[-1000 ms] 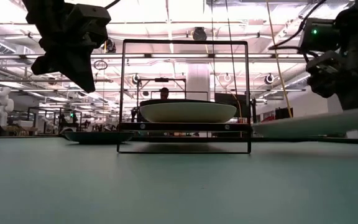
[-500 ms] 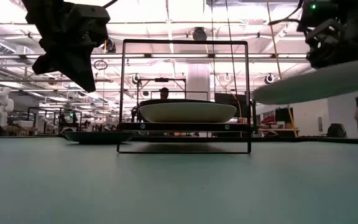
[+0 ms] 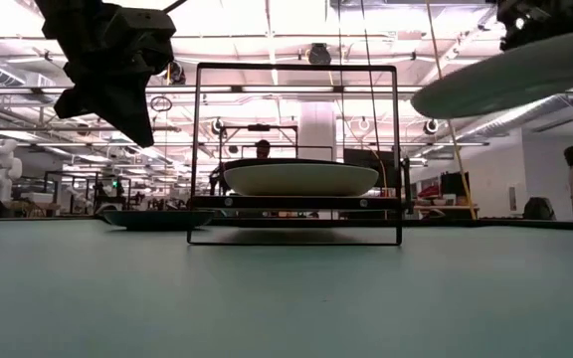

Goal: Place and stack plates onto a shelf
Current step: Stack the gray plate on top of the light pink plate on the shelf

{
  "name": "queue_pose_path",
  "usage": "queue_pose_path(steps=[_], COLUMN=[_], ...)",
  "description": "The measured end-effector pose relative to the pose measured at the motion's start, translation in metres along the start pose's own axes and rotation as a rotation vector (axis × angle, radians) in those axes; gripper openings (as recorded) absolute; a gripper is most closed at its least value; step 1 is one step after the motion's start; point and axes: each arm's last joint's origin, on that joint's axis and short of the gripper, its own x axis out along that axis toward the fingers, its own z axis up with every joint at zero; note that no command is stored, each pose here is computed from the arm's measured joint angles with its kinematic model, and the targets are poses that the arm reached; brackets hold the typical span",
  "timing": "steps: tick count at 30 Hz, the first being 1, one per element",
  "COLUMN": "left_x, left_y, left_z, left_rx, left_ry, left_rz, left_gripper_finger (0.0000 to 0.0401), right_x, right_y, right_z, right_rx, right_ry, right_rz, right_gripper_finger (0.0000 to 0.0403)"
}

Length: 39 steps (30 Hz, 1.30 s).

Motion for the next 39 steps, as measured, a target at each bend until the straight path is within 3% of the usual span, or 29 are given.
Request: queue_pose_path(steps=[8, 15, 22, 29, 39], left_x=[0.0, 0.001, 0.001, 0.001, 0.001], left_y=[0.0, 0.002, 0.005, 0.006, 0.006], left_z=[0.0, 0.002, 0.002, 0.002, 0.002], left_rx=[-0.003, -0.021, -0.034, -0.047, -0.094], left_ry=[-0.008, -0.005, 0.02, 0.025, 0.024], left_rz=[0.004, 0.017, 0.032, 0.041, 0.042], left_gripper_finger=[0.0001, 0.0001, 0.0001, 0.0001, 0.0001], right_x=[-0.017, -0.011, -0.001, 0.004, 0.019], right_y=[0.029, 0.069, 0.096, 0.107, 0.109], right_z=[0.015, 0.049, 0.088, 0.127, 0.177], right_rx=[0.037, 0.027, 0.007, -0.015, -0.016], right_ry=[-0.165, -0.308, -0.404, -0.515, -0.608], right_rz=[0.135, 0.328, 0.442, 0.531, 0.559], right_gripper_finger=[0.0002, 0.0002, 0.0002, 0.0002, 0.0002])
